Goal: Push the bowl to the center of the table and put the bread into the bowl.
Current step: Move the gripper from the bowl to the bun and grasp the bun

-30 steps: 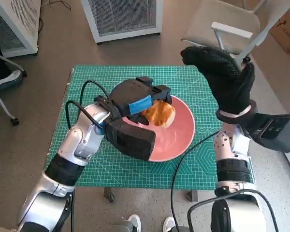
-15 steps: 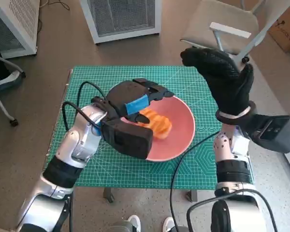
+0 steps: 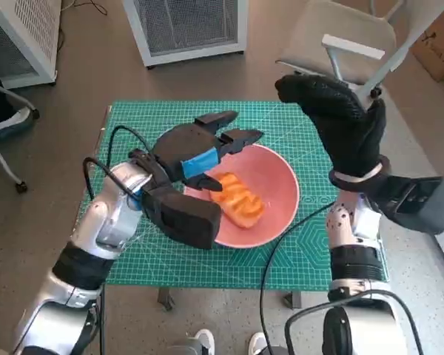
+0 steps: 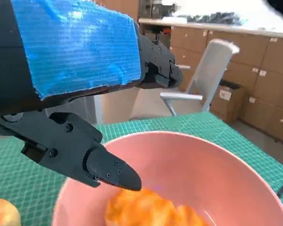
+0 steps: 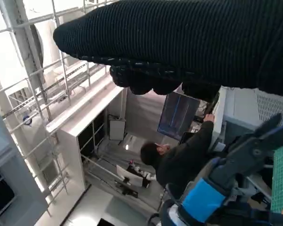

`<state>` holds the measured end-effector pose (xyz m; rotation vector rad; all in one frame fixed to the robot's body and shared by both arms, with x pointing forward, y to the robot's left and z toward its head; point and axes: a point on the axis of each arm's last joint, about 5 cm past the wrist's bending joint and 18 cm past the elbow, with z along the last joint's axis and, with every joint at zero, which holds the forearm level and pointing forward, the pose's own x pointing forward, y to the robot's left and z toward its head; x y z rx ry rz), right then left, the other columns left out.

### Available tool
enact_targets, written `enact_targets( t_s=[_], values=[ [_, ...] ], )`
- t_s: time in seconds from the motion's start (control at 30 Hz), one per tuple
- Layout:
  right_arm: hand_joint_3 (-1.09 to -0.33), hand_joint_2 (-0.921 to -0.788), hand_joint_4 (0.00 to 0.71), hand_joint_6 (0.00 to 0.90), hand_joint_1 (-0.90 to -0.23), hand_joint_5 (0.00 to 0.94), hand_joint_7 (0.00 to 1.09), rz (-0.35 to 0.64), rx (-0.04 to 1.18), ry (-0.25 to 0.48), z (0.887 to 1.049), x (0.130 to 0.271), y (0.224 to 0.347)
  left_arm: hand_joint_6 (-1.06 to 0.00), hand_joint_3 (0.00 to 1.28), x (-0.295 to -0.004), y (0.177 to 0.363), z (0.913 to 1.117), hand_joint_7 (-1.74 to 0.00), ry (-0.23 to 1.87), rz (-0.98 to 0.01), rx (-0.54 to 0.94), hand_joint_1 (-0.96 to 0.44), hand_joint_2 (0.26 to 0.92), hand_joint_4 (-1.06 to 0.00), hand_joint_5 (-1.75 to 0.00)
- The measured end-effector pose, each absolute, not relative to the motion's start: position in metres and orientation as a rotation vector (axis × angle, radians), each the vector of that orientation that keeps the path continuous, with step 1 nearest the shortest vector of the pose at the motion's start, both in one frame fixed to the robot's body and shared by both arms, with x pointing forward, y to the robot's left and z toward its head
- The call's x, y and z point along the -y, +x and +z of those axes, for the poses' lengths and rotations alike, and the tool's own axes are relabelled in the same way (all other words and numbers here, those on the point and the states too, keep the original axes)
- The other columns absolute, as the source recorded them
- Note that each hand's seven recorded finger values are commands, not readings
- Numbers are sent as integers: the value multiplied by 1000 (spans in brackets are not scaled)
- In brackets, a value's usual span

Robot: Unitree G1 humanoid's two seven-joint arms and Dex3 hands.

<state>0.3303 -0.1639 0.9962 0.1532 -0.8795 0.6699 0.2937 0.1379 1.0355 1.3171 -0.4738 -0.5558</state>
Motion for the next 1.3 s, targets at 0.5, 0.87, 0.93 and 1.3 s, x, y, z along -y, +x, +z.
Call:
enact_targets(
  t_s=[0.5,0.87,0.93,1.3],
  values=[
    [-713,-921,207,-1,-647,0,561,677,870,154,995,164,331,-229,11,-192,260,1056,-57,1320,-430,579,-582,873,-70,-2],
    [-713,-921,203,-1,-646,0,564,687,865,150,996,166,332,-290,0,-237,236,1063,-80,1374,-302,509,-519,822,-133,-18],
    [-713,-921,203,-1,-646,0,565,690,863,151,996,165,332,-302,0,-241,232,1063,-82,1375,-284,491,-496,809,-145,-19],
    [-711,-921,204,-1,-662,0,569,706,863,156,1000,163,335,-328,0,-252,215,1062,-84,1309,-223,394,-375,761,-180,-18]
  ],
)
